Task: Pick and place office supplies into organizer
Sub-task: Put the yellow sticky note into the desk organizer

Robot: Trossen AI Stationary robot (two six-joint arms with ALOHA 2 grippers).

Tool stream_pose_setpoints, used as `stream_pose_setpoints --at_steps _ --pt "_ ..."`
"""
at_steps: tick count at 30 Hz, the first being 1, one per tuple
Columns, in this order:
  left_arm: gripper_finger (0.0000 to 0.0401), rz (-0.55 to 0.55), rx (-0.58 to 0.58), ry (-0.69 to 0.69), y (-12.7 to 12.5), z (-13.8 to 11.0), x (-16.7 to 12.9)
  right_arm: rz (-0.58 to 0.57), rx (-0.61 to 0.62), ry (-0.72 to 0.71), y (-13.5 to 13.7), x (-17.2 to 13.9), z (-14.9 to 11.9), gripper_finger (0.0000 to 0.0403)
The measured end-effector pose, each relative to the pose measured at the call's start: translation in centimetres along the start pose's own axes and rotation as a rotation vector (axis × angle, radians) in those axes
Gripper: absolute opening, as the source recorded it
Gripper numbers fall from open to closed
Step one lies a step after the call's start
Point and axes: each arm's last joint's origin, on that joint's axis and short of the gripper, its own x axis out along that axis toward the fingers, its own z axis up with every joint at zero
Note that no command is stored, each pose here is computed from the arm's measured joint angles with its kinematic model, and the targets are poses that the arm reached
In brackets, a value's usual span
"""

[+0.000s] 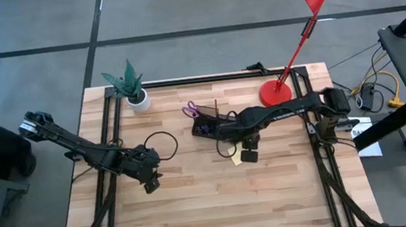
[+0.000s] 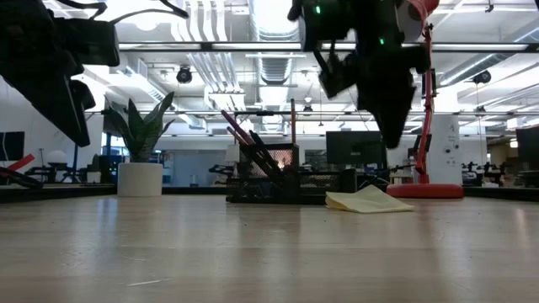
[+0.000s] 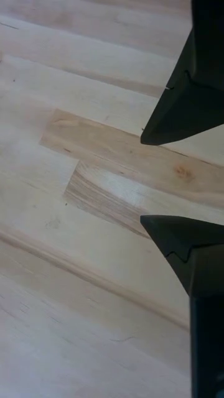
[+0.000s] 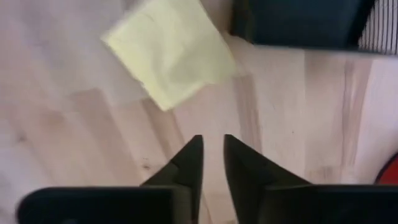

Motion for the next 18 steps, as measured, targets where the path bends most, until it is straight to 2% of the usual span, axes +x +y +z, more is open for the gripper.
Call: stream_pose_setpoints --at_steps 10,18 --pt "0.018 -0.002 0.016 0.003 0.0 0.0 0.0 0.015 -0.101 -0.067 -0.5 4.3 0.0 0.0198" --pt "0.018 -0.003 0.014 0.003 0.0 0.0 0.0 0.04 -0.059 -0.094 -2.4 6.2 0.0 0.0232"
